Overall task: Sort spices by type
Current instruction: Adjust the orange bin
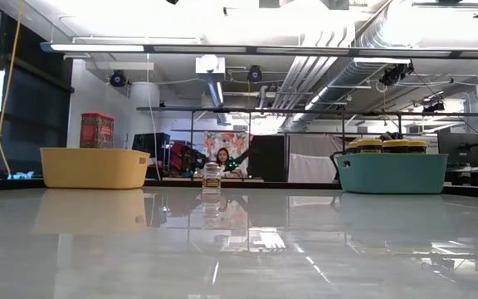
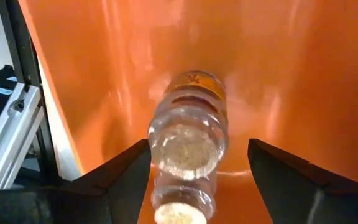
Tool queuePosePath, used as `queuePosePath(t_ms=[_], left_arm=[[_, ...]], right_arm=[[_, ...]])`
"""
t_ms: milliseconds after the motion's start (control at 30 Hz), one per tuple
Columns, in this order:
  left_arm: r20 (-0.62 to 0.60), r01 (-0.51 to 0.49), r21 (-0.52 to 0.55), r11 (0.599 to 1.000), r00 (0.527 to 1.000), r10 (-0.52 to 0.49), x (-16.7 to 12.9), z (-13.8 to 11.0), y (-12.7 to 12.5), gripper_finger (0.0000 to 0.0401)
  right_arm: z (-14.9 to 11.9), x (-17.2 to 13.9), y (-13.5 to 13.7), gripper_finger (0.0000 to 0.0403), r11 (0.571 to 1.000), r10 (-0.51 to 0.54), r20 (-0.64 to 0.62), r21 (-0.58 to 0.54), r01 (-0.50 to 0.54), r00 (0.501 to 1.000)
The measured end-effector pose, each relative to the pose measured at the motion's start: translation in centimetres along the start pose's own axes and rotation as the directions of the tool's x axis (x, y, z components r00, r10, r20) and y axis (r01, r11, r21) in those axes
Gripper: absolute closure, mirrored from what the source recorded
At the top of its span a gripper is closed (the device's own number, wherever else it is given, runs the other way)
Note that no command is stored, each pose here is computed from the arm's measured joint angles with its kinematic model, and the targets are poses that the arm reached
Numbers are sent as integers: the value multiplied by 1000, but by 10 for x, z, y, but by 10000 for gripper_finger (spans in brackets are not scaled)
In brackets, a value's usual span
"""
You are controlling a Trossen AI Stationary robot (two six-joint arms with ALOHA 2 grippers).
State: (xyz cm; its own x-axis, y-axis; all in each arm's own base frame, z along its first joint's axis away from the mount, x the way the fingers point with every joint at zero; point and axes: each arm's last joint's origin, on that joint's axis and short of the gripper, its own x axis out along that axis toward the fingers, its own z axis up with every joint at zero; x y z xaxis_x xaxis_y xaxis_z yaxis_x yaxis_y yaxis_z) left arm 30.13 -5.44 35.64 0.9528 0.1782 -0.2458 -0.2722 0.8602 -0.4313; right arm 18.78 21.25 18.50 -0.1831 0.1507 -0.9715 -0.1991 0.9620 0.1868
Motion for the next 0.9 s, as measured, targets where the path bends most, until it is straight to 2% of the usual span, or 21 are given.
queuePosePath(t_ms=[300, 400, 600, 667, 733, 800, 900], left_arm=[[-2, -1, 20, 1000, 1000, 1, 0, 0, 0, 101], [-3, -1, 20, 1000, 1000, 1, 0, 0, 0, 101], [-4, -1, 20, 1000, 1000, 1, 0, 0, 0, 101], [-4, -1, 20, 1000, 1000, 1, 0, 0, 0, 100], [-4, -2, 21, 1000, 1000, 2, 0, 0, 0, 101], [-6, -3, 22, 1000, 1000, 3, 0, -1, 0, 101], [-7, -3, 22, 1000, 1000, 3, 0, -1, 0, 101]], right_arm=[[-26, -36, -8, 137, 1000, 31, 27, 2, -31, 999], [-39, -50, -13, 137, 999, 37, 29, 38, -38, 999], [-63, -76, -29, 154, 978, -90, 141, 201, 61, 986], [-67, -78, -32, 174, 968, -123, 159, 238, 83, 980], [-70, -71, -39, 209, 950, -160, 125, 288, 119, 979], [-72, -58, -46, 257, 927, -189, 77, 344, 152, 979], [-71, -42, -55, 351, 892, -192, 47, 425, 154, 980]])
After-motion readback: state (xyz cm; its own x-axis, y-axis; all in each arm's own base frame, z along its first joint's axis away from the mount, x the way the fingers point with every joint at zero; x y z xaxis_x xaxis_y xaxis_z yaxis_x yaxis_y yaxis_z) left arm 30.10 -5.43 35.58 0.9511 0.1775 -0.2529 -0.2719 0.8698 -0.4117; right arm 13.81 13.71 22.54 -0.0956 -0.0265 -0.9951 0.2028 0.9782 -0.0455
